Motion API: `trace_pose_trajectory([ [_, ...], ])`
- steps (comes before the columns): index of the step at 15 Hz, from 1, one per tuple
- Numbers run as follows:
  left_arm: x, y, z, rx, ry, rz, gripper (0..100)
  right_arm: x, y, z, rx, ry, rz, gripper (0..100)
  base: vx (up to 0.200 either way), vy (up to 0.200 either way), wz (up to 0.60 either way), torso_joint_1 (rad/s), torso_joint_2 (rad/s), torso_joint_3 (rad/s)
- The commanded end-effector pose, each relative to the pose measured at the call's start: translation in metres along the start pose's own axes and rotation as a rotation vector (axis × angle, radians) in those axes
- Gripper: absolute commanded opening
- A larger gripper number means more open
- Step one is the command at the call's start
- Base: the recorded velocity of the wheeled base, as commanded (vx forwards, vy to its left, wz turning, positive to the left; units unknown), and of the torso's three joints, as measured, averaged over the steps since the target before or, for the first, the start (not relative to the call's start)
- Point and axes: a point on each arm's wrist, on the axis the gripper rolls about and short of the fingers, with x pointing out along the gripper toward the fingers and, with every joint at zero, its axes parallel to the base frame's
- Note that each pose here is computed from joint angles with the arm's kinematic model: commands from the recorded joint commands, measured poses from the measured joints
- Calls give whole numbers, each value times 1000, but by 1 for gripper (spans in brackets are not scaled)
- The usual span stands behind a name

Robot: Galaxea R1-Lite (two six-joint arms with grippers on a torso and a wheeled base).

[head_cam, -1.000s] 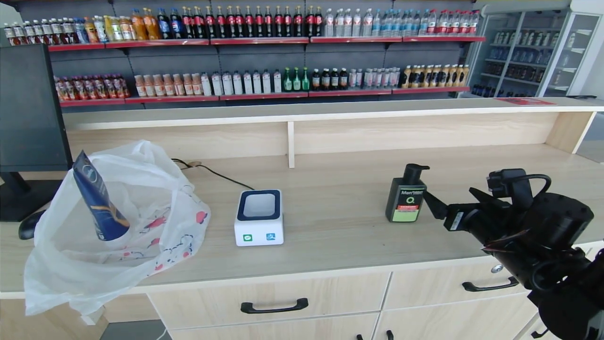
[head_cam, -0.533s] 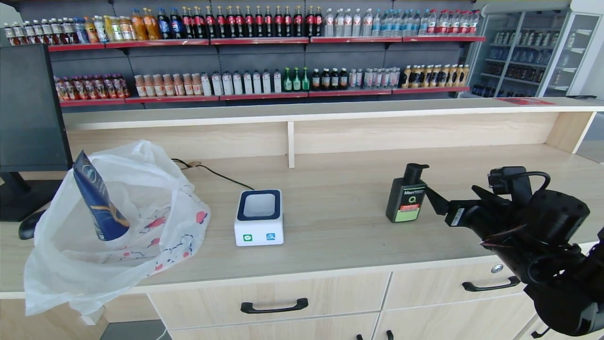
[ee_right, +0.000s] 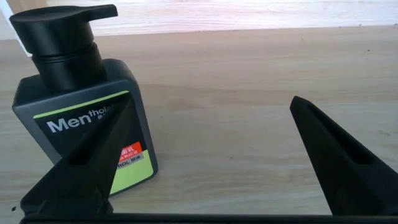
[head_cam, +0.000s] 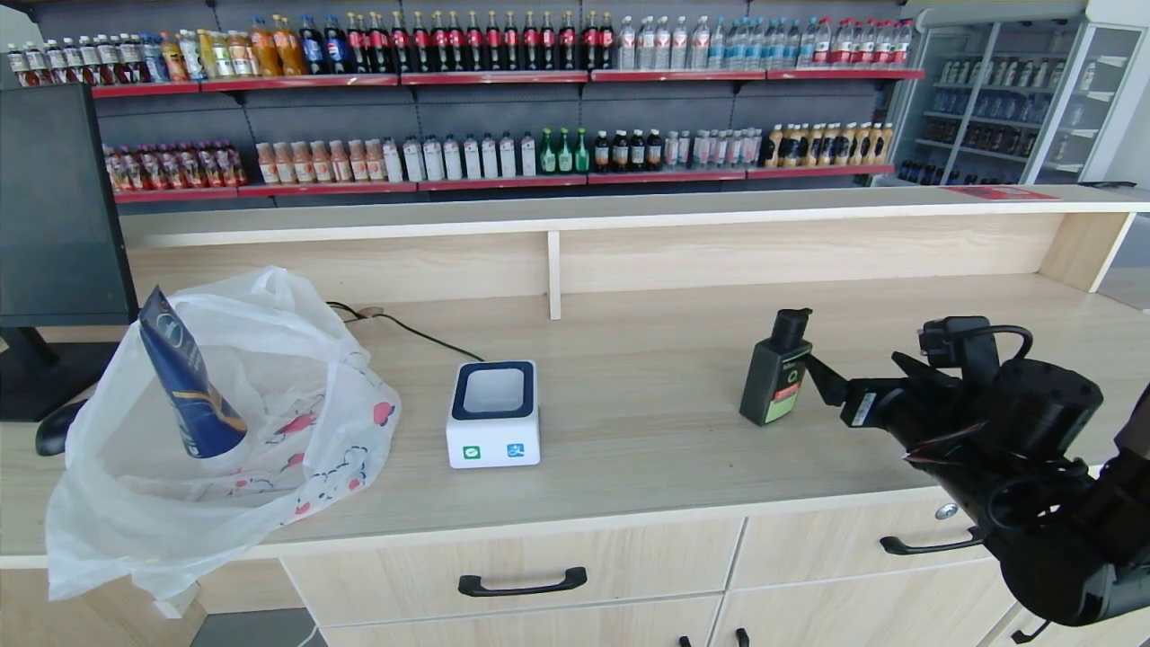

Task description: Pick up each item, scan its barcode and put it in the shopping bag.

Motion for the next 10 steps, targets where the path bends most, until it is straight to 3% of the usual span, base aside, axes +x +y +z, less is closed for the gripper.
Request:
trace_pose_trajectory([
  [1,0,0,0,0,0,0,100,3,-2,-3,2,4,-7,100,0,0,0,0,0,0],
  [10,0,0,0,0,0,0,100,18,-4,-9,4,-3,-18,100,0,0,0,0,0,0],
])
